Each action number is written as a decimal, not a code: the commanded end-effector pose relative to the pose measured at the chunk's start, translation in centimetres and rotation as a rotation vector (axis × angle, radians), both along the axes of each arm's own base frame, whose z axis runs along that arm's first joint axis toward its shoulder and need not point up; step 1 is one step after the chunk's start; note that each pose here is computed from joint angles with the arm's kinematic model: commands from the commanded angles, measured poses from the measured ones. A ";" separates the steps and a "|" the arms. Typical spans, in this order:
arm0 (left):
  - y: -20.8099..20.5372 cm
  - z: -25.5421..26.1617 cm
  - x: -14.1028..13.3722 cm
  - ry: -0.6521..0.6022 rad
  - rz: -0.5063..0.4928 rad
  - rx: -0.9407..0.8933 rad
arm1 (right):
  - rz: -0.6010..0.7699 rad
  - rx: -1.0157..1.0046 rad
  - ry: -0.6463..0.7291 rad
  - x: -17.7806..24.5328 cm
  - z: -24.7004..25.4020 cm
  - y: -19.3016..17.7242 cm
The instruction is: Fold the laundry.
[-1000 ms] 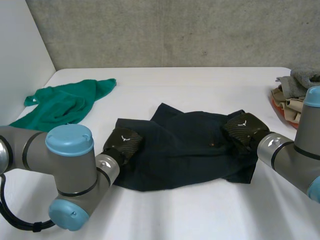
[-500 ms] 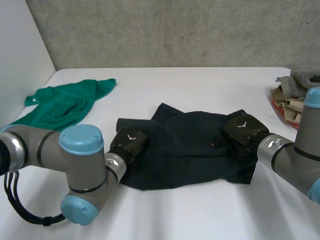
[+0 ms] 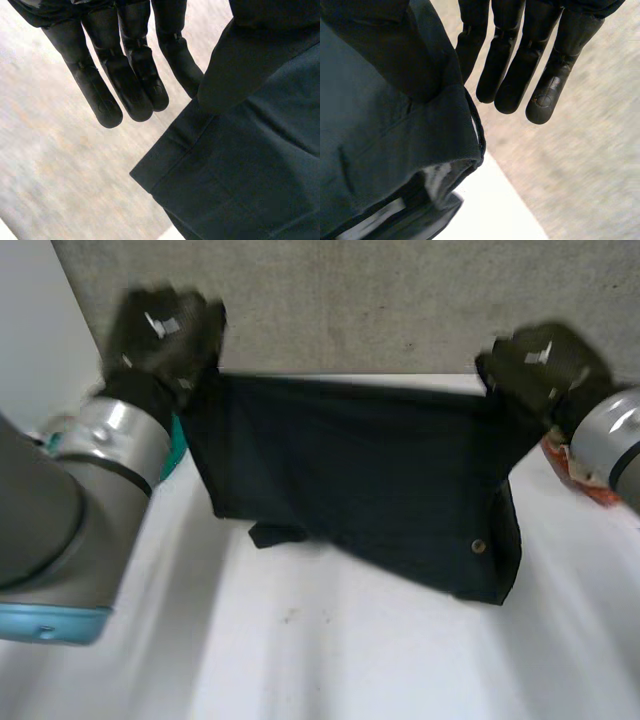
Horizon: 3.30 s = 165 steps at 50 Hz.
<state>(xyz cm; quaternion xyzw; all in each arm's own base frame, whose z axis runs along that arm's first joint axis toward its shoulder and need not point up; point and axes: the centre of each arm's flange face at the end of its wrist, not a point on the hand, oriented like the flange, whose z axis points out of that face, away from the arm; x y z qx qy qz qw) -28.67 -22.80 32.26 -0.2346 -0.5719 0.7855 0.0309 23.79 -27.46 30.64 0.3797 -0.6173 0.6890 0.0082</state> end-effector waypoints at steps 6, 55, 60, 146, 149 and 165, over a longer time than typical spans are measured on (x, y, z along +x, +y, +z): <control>4.4 13.9 3.6 0.220 0.062 -0.366 | 0.044 -0.371 -0.276 -1.0 13.7 4.3; -15.9 -3.6 -5.0 0.091 0.113 -0.124 | -0.097 -0.291 -0.394 6.2 -1.1 -10.6; -13.5 -2.1 -3.8 0.116 0.104 -0.118 | -0.057 -0.288 -0.367 5.2 1.8 -7.1; 14.2 -14.1 3.6 -0.554 -0.095 0.732 | 0.140 0.582 0.579 -5.5 -10.4 7.3; 16.1 -14.0 3.7 -0.605 -0.167 0.776 | 0.187 0.607 0.633 -6.0 -9.9 8.4; 3.5 -11.6 -0.5 -0.360 -0.012 0.456 | 0.050 0.422 0.368 -3.1 -10.6 0.8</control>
